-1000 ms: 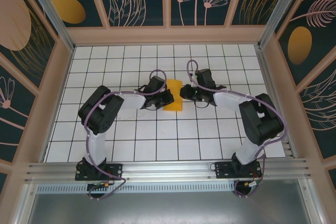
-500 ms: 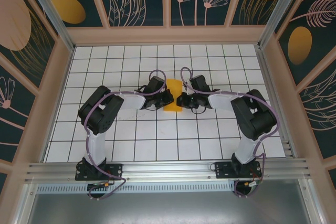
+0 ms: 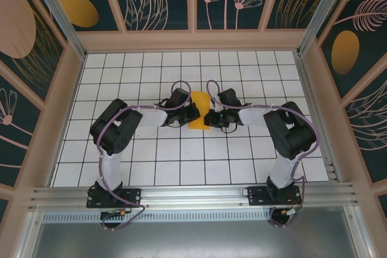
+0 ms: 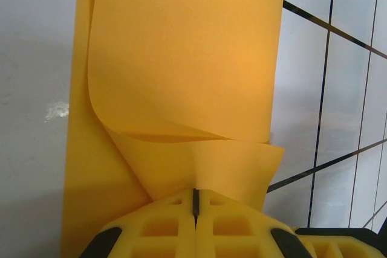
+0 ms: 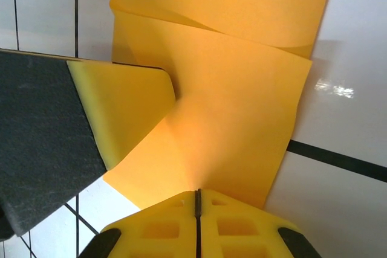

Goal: Fold a paper plane with a square sheet of paper (pick it up from the middle)
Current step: Fold the triangle a second time at the center of the table.

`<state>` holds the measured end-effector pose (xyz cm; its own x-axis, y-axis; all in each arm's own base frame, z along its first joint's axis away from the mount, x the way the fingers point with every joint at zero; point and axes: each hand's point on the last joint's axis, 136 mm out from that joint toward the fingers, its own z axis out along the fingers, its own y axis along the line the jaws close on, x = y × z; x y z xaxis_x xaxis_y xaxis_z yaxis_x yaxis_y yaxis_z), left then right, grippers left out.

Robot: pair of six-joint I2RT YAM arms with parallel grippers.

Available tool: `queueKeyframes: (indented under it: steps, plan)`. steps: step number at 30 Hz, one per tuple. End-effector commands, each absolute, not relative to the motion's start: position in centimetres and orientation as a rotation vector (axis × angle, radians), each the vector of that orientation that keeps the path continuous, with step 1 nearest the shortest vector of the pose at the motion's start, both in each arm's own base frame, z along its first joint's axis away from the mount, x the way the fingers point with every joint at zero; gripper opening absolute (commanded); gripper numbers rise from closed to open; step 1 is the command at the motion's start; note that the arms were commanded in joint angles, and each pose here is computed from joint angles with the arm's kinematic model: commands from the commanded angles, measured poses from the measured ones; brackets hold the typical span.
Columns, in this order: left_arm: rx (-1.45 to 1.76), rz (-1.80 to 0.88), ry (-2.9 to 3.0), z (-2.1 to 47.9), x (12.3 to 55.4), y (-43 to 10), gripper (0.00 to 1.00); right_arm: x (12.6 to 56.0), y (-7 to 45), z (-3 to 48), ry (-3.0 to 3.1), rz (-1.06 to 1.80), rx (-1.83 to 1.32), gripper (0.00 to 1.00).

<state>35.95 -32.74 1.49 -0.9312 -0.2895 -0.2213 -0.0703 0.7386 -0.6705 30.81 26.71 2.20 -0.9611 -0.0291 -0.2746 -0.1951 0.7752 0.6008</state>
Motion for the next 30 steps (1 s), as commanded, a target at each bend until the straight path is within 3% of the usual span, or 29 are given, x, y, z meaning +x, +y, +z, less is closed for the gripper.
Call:
queueKeyframes:
  steps: [1, 17, 26, 30]
  plan:
    - [-0.365, -0.826, 2.731, -1.6, 34.3, -30.1, 0.07, 29.0, 26.2, 0.7, 2.796, 0.928, -0.235, 0.08]
    - [-0.365, -0.822, 2.729, -1.5, 34.3, -30.0, 0.07, 26.2, 23.8, -0.1, 2.891, 0.827, -0.227, 0.08]
    - [-0.341, -0.863, 2.713, -0.9, 34.4, -30.5, 0.08, 31.9, 23.3, 7.1, 2.573, 0.877, -0.053, 0.09]
    - [-0.325, -0.887, 2.702, -0.5, 34.5, -30.8, 0.08, 32.3, 25.0, 7.0, 2.575, 0.962, -0.069, 0.09]
